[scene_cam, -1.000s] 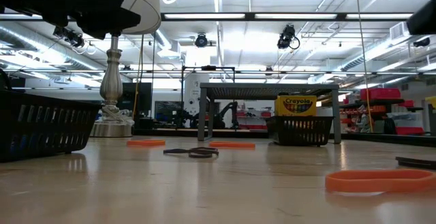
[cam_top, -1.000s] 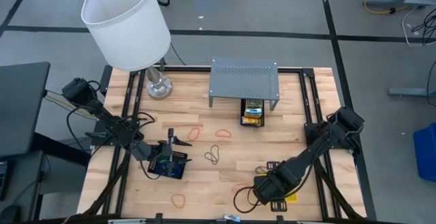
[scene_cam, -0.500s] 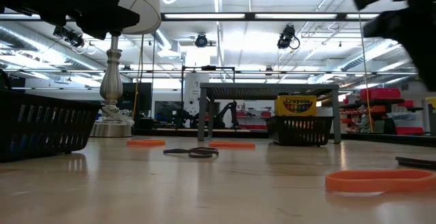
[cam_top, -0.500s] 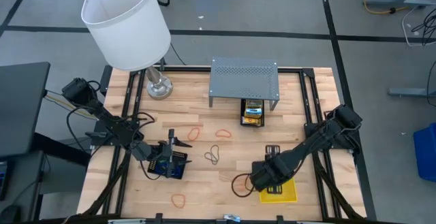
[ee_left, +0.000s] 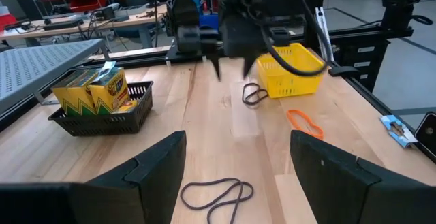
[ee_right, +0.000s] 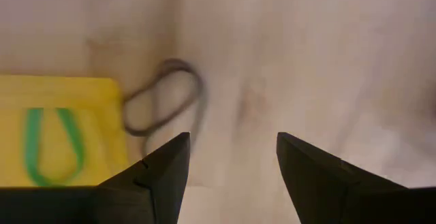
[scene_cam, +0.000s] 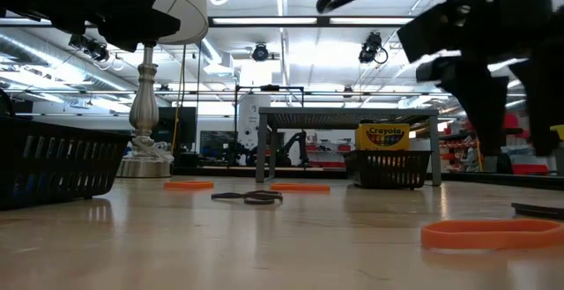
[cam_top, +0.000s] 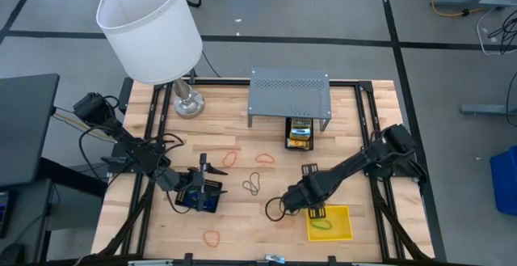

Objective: Pick & Place Office Desk Supplies
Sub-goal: Put the brown rubber band into the yellow bin

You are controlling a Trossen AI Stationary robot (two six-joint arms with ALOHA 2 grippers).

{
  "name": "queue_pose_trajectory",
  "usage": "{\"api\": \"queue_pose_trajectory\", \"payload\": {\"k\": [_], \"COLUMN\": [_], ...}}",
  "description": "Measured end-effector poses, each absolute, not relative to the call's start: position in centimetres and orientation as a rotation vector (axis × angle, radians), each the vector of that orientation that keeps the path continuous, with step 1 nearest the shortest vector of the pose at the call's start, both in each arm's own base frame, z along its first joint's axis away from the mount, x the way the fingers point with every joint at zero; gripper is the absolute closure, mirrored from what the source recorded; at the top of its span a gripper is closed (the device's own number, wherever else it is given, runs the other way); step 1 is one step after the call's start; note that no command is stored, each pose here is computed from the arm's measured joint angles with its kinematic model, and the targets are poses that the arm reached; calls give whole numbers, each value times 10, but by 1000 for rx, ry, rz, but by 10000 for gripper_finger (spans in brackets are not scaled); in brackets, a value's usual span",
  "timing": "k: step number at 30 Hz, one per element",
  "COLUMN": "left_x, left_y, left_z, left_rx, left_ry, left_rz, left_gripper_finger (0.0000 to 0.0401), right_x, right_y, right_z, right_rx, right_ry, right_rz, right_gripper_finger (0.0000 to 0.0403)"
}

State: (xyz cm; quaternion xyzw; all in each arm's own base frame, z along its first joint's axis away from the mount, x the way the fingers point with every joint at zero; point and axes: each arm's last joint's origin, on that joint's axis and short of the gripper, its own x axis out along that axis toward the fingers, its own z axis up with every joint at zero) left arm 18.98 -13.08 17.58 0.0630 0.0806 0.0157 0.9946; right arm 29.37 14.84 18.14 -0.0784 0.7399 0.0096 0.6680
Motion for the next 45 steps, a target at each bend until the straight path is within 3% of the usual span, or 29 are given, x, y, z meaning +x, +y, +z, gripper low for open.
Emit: {"api": "queue_pose_trajectory", "payload": {"k": [11, 18, 29, 33, 38, 45], "left_x": [190, 190, 190, 190, 190, 190], "left_y": [-131, -131, -131, -131, -131, -131], "left_z": [175, 175, 175, 175, 175, 175], "left_rx": [131, 130, 132, 133, 133, 133], "left_ry": [165, 165, 165, 165, 165, 165], "left_rz": [32, 31, 31, 31, 31, 31], "left_gripper_finger": [136, 136, 136, 136, 144, 148], "right_x": [304, 304, 288, 288, 288, 290], "right_y": [164, 162, 151, 151, 150, 153], "right_z": [171, 170, 135, 134, 133, 138], "right_rx": [-67, -109, -85, -106, -113, -124], "right_ry": [1614, 1606, 1625, 1613, 1609, 1616], "right_rz": [191, 174, 140, 122, 115, 72], "right_gripper_finger": [174, 174, 182, 237, 375, 399]}}
